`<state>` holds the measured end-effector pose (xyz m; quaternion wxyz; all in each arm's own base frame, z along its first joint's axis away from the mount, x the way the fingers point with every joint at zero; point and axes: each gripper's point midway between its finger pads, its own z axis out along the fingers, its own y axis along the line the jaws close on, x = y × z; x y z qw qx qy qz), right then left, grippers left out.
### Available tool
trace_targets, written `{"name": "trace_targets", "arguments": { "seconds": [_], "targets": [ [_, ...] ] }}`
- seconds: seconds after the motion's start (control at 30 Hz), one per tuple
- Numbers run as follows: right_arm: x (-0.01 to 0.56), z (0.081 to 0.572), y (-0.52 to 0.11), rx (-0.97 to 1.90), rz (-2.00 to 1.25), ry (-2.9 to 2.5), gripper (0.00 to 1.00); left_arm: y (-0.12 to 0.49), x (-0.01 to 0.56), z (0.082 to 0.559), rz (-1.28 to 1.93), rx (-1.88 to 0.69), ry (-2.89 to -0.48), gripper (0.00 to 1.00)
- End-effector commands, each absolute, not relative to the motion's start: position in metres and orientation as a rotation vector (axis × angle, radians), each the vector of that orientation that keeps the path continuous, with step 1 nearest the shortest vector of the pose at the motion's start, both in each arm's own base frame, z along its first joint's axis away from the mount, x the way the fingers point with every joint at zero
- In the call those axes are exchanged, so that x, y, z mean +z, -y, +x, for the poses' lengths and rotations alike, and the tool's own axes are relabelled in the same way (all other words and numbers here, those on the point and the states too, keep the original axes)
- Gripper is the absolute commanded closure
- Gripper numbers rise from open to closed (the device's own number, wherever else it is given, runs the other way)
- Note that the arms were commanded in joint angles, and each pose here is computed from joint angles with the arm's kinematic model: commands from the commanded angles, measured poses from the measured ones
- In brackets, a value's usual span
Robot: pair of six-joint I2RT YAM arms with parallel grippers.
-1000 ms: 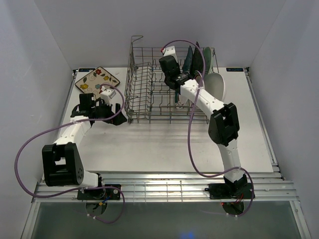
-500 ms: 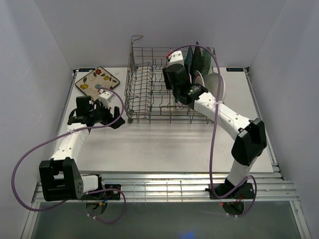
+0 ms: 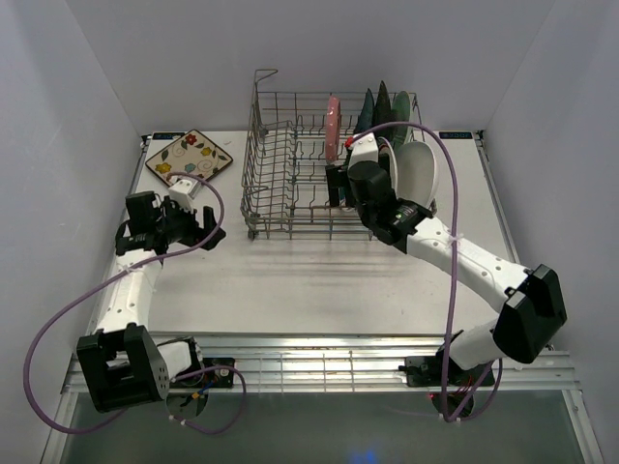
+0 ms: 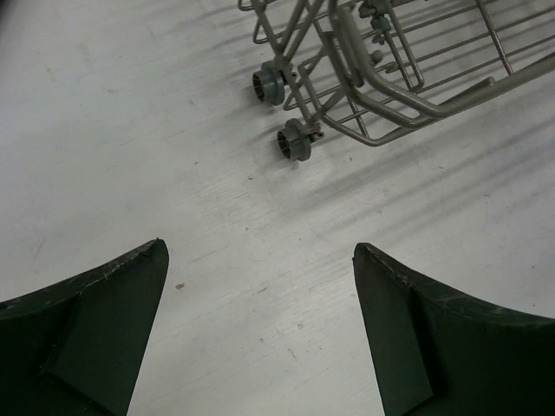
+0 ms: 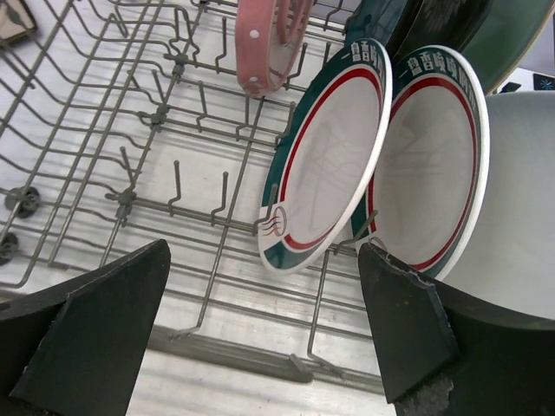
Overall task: Load the plates into the dish rack
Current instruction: Move the plate to the center of the board.
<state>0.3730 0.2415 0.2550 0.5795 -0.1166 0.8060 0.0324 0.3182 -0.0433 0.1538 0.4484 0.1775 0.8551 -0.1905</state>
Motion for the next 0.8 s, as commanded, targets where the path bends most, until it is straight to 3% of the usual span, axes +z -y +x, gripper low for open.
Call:
{"name": "trace_targets", "arguments": {
  "seconds": [0.0, 0.43, 0.77],
  "targets": [
    [0.281, 0.36, -0.25, 0.201, -0.23, -1.796, 0.06, 0.029, 0.17, 0.323, 0.376, -0.501, -2.079, 0.02],
    [0.302, 0.29, -0.246, 0.421, -0.276, -1.683, 0.06, -0.045, 0.162, 0.383, -0.007, -0.708, -2.111, 0.02],
    [0.301, 0.268, -0.23, 0.466, -0.277, -1.644, 0.06, -0.072, 0.131, 0.429, -0.33, -0.916, -2.103, 0.02]
  ]
}}
